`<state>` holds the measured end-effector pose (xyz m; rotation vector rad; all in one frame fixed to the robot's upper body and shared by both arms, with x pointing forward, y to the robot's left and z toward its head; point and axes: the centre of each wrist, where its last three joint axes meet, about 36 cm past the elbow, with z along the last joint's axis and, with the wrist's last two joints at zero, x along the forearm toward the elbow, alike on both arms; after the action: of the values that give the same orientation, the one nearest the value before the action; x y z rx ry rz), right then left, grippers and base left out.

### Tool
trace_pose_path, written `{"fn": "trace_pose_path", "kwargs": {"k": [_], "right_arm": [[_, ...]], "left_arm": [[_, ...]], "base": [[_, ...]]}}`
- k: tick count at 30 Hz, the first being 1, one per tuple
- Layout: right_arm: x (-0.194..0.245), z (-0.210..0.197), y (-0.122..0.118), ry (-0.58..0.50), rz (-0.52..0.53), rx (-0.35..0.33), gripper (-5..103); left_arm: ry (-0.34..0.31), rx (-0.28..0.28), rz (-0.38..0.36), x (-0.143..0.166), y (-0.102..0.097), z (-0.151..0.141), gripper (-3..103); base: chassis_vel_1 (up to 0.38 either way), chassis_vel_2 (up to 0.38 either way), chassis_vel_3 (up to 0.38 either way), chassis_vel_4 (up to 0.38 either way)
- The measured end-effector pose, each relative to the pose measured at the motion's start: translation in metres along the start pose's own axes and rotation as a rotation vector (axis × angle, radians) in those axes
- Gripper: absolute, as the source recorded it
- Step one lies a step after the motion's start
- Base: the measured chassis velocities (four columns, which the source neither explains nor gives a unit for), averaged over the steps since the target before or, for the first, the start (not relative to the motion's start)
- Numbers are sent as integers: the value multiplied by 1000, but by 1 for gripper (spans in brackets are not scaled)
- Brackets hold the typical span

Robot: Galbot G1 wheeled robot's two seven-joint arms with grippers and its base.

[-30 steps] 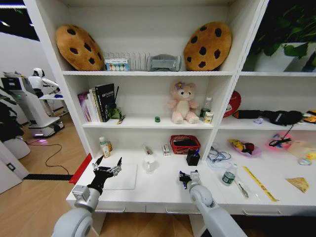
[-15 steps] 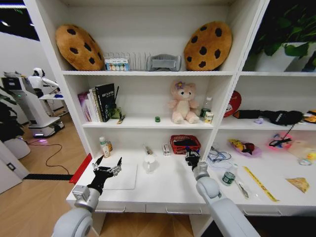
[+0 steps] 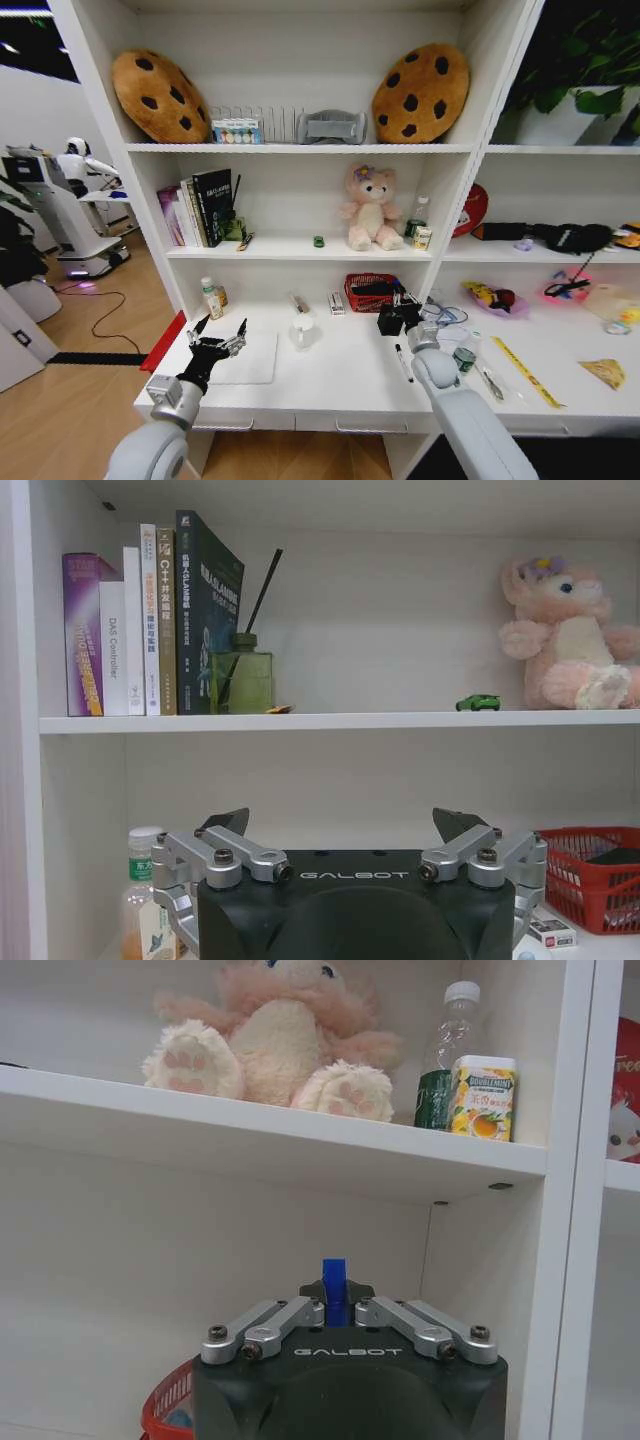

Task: Organize the objects on the table.

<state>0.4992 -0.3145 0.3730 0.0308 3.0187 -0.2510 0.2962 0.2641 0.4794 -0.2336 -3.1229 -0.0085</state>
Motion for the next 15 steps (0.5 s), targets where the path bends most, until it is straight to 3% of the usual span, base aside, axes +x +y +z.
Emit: {"fn": "trace_pose_path", "kwargs": {"k": [11,13,15], "right_arm": [[0,10,8,38,20,-3,5],[2,10,9,44,24,-2,9],[4,10,12,51,29,2,20]], "left_arm": [[0,0,0,0,0,0,100],[0,0,0,0,0,0,100],[0,0,0,0,0,0,100]], "base": [[0,0,0,0],[0,0,0,0],[0,0,0,0]]}}
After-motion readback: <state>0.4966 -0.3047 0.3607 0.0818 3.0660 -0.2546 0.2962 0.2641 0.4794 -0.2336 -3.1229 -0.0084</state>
